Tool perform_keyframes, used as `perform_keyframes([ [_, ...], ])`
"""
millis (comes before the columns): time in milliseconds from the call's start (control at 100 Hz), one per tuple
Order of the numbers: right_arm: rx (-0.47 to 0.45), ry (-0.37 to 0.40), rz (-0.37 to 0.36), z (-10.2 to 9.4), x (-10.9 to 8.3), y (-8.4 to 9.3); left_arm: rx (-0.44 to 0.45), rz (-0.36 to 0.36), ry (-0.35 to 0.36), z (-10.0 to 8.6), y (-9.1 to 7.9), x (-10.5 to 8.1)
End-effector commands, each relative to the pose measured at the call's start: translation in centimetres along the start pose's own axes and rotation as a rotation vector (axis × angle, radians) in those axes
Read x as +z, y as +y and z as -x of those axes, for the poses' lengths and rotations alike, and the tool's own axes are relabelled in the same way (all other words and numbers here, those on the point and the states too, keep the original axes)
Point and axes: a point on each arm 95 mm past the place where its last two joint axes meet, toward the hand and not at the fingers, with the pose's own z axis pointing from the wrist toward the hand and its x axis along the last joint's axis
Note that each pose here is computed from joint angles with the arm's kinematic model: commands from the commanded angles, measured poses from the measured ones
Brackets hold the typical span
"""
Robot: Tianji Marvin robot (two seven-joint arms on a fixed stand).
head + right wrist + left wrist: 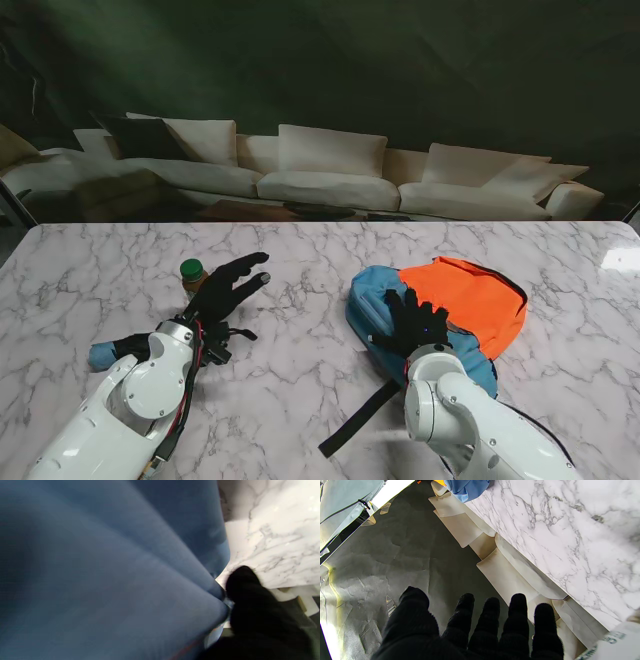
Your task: Put the umbrella and water cup into the side pockets of the backpack
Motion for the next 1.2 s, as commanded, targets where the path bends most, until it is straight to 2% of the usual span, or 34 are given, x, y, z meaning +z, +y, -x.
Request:
perform_keyframes([
  [0, -0.018, 0.002, -0.013, -0.1, 0.4, -0.6, -0.002, 0.016, 0.002, -0.1, 0.2, 0.1],
  [280, 0.05, 0.039, 0.025, -0.2, 1.5, -2.3, -0.002, 0.017, 0.002, 0.0, 0.3, 0.2],
  [420, 0.075, 0.078, 0.1, -0.2, 1.7, -2.5, -0.002, 0.02, 0.002, 0.0, 0.3, 0.2],
  [580, 0.086, 0.156, 0.201, -0.2, 1.5, -1.6, 0.001, 0.017, 0.002, 0.0, 0.3, 0.2],
  [860, 0.156, 0.392, 0.318, -1.5, -0.3, 0.3, 0.007, -0.005, -0.006, 0.2, -0.1, 0.2],
  [960, 0.191, 0.477, 0.322, -2.3, -1.2, 0.7, 0.008, -0.008, -0.007, 0.2, -0.2, 0.1],
  [1070, 0.165, 0.583, 0.328, -3.2, -2.1, 0.8, 0.014, -0.006, -0.007, 0.3, -0.2, 0.2],
  [1190, 0.189, 0.695, 0.273, -4.2, -2.9, 0.3, 0.013, -0.005, -0.007, 0.3, -0.2, 0.2],
])
